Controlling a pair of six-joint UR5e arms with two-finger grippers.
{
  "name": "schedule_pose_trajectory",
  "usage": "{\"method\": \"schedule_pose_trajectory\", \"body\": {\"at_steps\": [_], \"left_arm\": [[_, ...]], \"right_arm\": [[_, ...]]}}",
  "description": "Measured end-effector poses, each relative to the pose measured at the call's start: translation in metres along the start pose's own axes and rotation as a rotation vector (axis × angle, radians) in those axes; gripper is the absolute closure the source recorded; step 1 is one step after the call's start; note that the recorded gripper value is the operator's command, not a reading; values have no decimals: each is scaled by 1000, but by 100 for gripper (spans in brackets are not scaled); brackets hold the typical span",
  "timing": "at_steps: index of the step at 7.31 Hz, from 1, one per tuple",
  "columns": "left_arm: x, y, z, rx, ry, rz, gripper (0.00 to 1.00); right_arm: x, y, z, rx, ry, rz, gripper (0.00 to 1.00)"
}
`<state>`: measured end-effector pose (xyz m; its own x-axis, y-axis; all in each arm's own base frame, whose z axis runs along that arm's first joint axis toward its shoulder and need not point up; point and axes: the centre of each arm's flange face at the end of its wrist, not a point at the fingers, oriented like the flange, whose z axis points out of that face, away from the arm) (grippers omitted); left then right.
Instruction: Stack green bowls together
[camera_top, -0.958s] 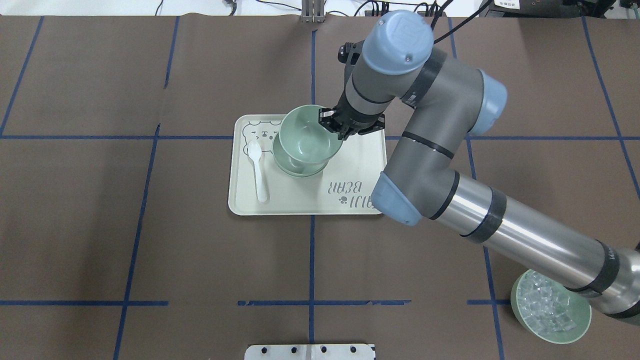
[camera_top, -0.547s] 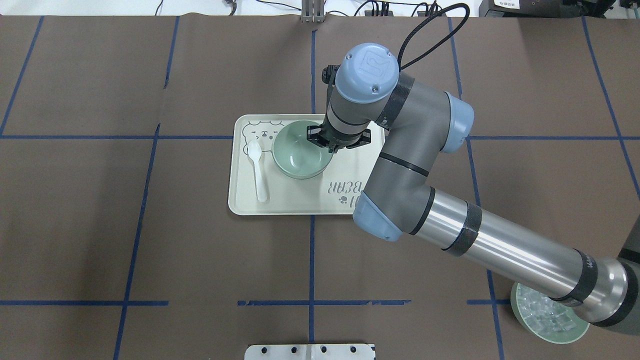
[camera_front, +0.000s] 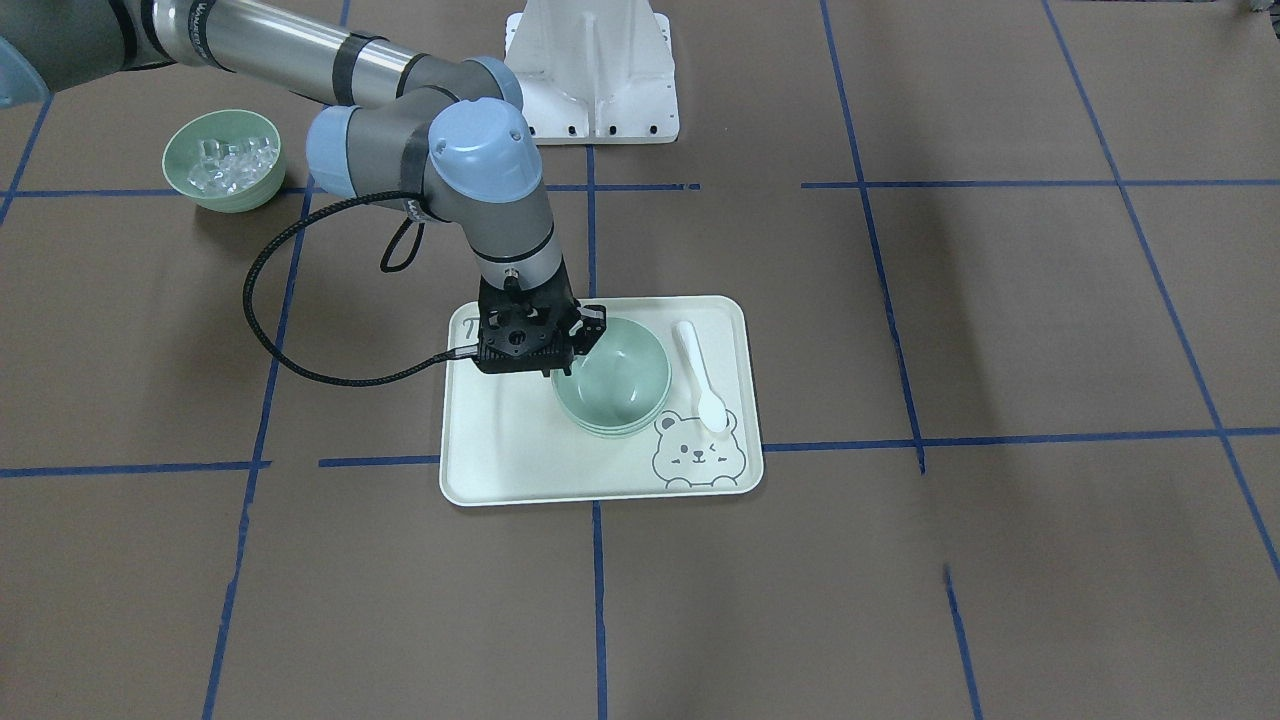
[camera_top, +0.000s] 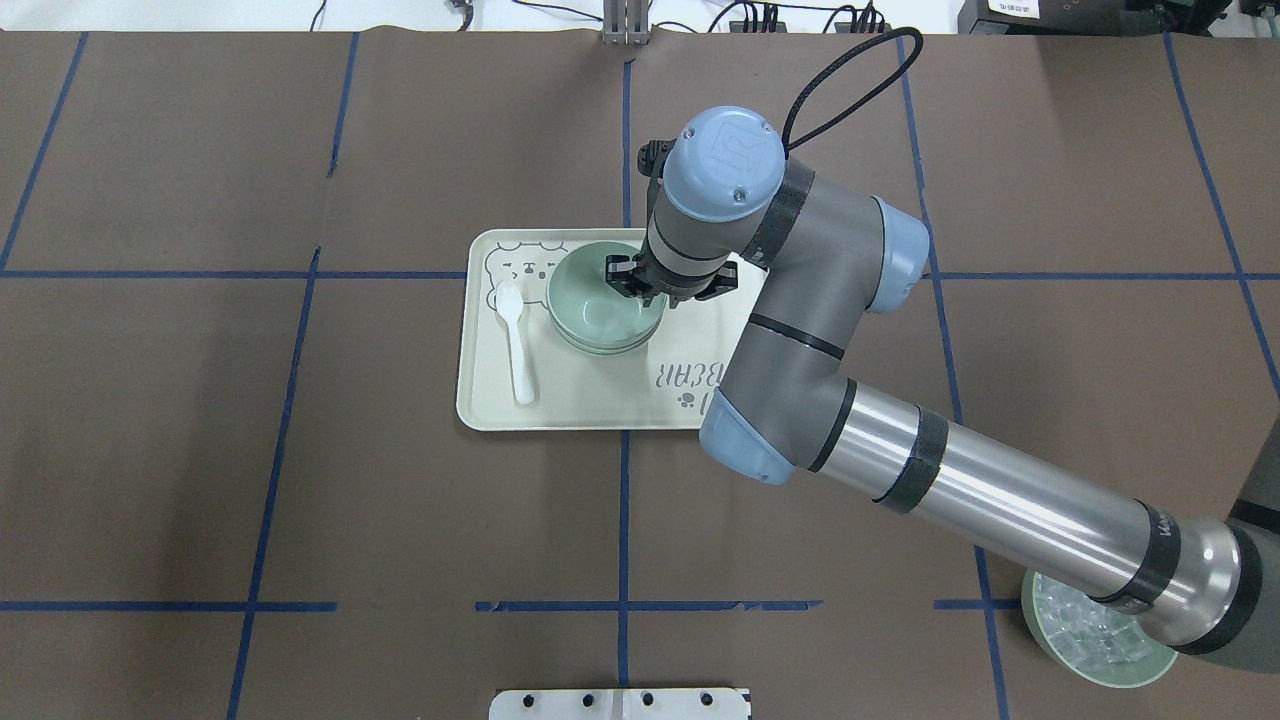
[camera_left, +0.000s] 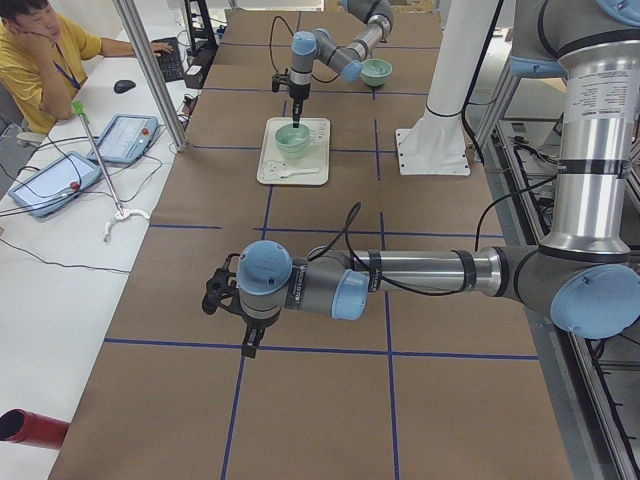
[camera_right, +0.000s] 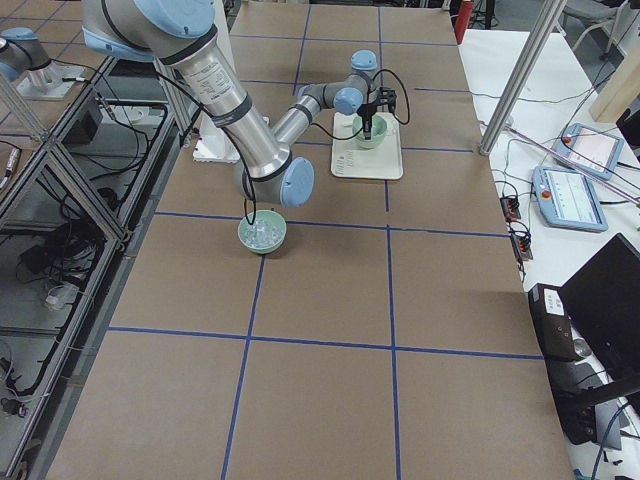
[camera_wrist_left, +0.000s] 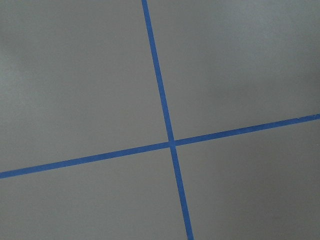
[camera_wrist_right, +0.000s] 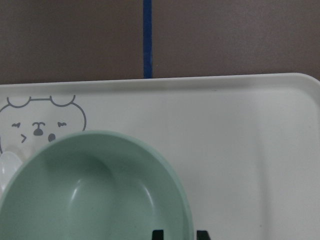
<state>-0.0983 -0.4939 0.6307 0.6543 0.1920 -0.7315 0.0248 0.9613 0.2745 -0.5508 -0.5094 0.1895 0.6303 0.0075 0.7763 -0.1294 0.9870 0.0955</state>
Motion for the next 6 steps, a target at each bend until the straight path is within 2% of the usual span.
{"method": "schedule_pose_trajectory", "body": {"at_steps": [1,3,5,6], "left_arm": [[0,1,0,1,-1,2,0],[-3,2,3,-4,0,-2,0],[-8,6,9,-19,7,-18,0],[-10,8,11,-23,7,-23,0]], "right_arm": [[4,-9,-6,4,-3,4,0],[49,-63,-36,-26,-7,-11,0],[143,-133,-75,-71,60,-127,0],[212,-166,-97,-87,91,-202,0]]}}
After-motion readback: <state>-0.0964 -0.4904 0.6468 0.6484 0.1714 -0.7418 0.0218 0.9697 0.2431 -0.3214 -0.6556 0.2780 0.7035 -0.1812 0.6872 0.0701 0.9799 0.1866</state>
